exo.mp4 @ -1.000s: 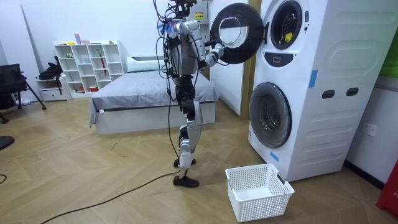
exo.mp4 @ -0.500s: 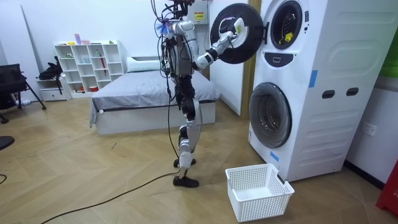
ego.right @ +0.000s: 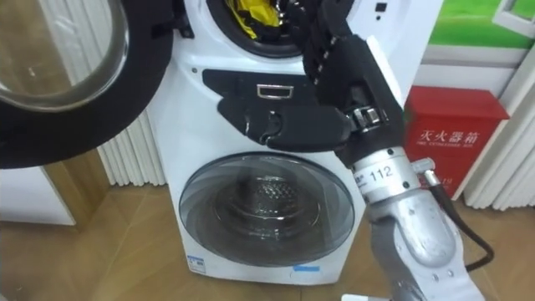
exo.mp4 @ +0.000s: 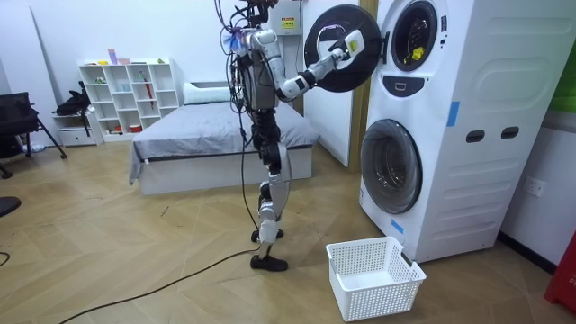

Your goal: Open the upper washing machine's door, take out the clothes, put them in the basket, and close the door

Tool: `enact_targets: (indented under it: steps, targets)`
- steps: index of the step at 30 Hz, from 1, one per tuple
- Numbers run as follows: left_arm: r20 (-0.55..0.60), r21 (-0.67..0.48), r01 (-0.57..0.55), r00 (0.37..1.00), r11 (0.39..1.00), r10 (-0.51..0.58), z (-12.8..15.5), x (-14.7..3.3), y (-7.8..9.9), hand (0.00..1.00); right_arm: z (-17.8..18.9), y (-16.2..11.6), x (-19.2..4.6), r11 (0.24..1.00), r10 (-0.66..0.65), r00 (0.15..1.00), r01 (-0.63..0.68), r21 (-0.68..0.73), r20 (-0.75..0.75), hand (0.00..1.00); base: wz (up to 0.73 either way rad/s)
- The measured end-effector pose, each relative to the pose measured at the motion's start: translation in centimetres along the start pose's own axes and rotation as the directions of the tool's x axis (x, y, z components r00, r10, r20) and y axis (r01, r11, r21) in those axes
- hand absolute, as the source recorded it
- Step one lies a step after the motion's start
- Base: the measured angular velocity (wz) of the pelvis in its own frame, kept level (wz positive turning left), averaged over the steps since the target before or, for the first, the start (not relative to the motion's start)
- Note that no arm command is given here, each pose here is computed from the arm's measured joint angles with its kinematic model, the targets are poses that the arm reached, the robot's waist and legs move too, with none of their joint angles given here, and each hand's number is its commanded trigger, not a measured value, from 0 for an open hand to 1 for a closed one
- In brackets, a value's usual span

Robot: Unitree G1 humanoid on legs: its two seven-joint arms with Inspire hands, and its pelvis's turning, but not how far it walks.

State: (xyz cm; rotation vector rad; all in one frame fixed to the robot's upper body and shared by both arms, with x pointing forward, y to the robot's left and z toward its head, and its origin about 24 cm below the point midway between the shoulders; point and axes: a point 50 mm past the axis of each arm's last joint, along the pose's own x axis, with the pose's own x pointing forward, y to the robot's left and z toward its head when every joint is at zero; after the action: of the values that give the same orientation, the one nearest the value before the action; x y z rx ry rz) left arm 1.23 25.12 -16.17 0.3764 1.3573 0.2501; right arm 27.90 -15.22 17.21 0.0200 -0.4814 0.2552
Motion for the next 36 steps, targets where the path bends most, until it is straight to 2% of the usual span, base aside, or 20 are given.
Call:
enact_targets:
  steps: [5,15,18,21,26,36]
  targets:
    - [-0.027,0.027,0.01,1.0,1.0,-0.01,0.0,0.2,0.0,0.0,-1.5,-0.7,0.5,0.997,-0.032,0.997,0.028,-0.066,-0.065,0.0,0.0]
    - [-0.063,0.032,0.035,0.997,0.999,-0.033,-0.8,0.1,0.0,0.0,-2.5,-1.1,0.9,0.997,-0.069,0.992,0.064,-0.044,-0.107,0.0,0.08]
    - [-0.099,0.024,0.032,0.995,0.999,-0.029,-2.3,-0.2,0.1,0.0,-2.7,-1.2,0.9,0.998,-0.069,0.991,0.068,-0.011,-0.116,0.0,-0.26]
    - [-0.102,0.012,0.045,0.994,0.999,-0.043,-2.4,-0.3,0.0,0.0,-2.6,-1.3,1.0,0.996,-0.086,0.99,0.087,0.008,-0.113,0.0,-0.12]
    - [-0.053,0.012,0.036,0.998,0.999,-0.035,-1.0,0.0,0.2,0.0,-3.0,-1.2,0.7,0.993,-0.114,0.985,0.113,-0.022,-0.129,0.0,0.01]
    - [0.094,0.037,-0.014,0.995,0.999,0.01,4.7,0.7,0.8,0.0,-4.4,-2.4,-0.8,0.987,-0.15,0.968,0.135,-0.084,-0.204,0.0,0.16]
